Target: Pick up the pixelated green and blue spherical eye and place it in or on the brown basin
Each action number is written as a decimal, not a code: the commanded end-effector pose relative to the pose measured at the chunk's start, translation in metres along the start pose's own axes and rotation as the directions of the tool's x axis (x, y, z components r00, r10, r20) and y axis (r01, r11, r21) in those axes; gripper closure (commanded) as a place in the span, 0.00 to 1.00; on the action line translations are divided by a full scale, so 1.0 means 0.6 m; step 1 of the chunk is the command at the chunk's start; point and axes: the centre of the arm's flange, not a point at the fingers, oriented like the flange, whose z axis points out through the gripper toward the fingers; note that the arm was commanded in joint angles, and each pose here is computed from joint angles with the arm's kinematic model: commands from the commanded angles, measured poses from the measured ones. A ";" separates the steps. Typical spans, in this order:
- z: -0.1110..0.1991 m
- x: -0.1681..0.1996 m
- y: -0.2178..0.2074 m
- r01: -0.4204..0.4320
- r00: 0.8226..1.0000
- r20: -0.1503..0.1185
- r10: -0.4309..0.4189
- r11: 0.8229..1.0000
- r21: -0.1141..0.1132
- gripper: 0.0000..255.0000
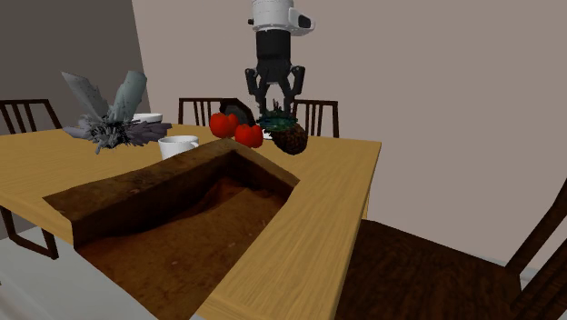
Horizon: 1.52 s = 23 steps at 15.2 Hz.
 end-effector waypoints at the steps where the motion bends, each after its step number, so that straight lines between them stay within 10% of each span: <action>1: -0.018 0.001 0.000 0.000 1.000 0.000 0.000 1.000 0.000 1.00; 11: -0.105 0.001 0.001 0.000 1.000 0.000 0.000 1.000 0.000 1.00; 23: -0.139 -0.260 -0.002 0.000 1.000 0.000 0.000 1.000 0.000 1.00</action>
